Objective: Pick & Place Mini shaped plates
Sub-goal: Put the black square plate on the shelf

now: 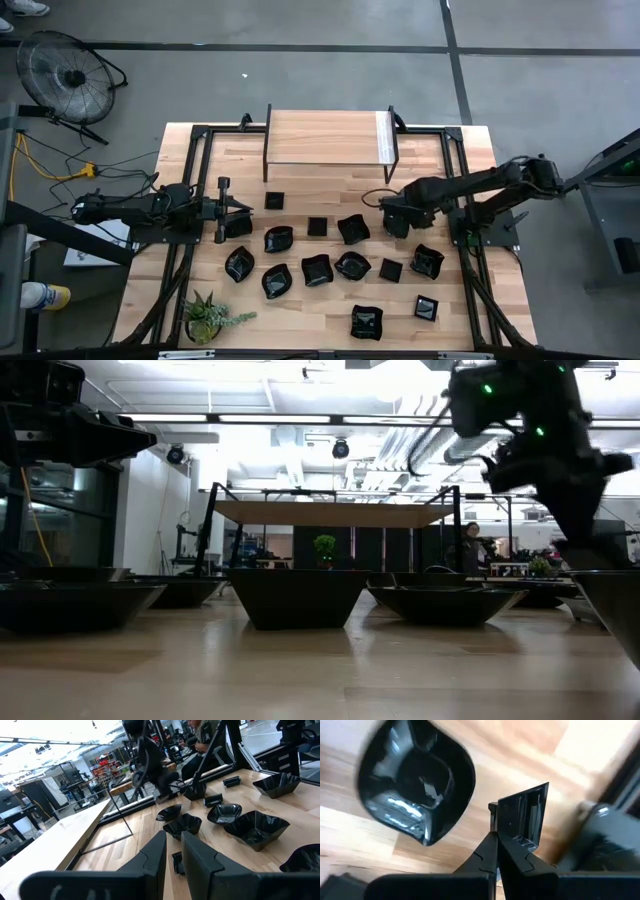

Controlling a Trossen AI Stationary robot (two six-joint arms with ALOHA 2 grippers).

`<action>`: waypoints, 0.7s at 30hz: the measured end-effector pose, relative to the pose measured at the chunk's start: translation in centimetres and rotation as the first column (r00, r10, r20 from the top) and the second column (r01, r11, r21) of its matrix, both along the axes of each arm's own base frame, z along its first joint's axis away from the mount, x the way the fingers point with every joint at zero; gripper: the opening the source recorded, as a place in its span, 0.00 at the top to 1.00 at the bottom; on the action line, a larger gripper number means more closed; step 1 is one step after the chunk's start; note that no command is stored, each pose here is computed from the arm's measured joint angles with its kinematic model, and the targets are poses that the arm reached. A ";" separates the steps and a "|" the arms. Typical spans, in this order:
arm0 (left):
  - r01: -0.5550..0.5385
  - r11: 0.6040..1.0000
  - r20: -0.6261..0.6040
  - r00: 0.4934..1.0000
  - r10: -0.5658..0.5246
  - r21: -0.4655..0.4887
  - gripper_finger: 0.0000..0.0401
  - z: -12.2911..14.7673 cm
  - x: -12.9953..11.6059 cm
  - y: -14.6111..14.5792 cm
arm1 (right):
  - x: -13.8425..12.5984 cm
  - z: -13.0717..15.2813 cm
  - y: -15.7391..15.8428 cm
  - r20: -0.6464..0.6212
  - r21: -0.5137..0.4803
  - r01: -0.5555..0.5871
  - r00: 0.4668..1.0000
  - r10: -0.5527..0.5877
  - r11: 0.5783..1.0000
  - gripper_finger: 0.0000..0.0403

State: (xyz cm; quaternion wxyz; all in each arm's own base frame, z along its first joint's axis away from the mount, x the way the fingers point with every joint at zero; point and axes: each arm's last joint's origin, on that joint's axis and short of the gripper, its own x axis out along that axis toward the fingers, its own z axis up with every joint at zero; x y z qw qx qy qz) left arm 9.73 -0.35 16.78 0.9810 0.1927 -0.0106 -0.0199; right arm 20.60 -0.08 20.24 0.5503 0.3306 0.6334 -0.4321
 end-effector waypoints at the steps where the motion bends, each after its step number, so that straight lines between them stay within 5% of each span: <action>1: 0.000 1.000 0.000 1.000 0.000 0.000 0.86 0.0 0.0 0.0 | 0.2 0.7 -0.2 0.001 -0.013 -0.014 1.000 0.014 1.000 1.00; 8: 0.000 1.000 0.000 1.000 0.000 0.000 0.86 0.0 0.0 0.0 | 1.6 6.1 -2.3 0.042 -0.135 -0.157 0.986 0.164 0.978 1.00; 12: 0.000 1.000 0.000 1.000 0.000 0.000 0.86 0.0 0.0 0.0 | 2.5 9.4 -4.0 0.089 -0.230 -0.286 0.946 0.313 0.930 1.00; 16: 0.000 1.000 0.000 1.000 0.000 0.000 0.86 0.0 0.0 0.0 | 3.2 12.1 -6.1 0.107 -0.327 -0.425 0.871 0.479 0.844 1.00; 21: 0.000 1.000 0.000 1.000 0.000 0.000 0.86 0.0 0.0 0.0 | 4.2 13.9 -9.2 0.097 -0.454 -0.585 0.718 0.690 0.672 1.00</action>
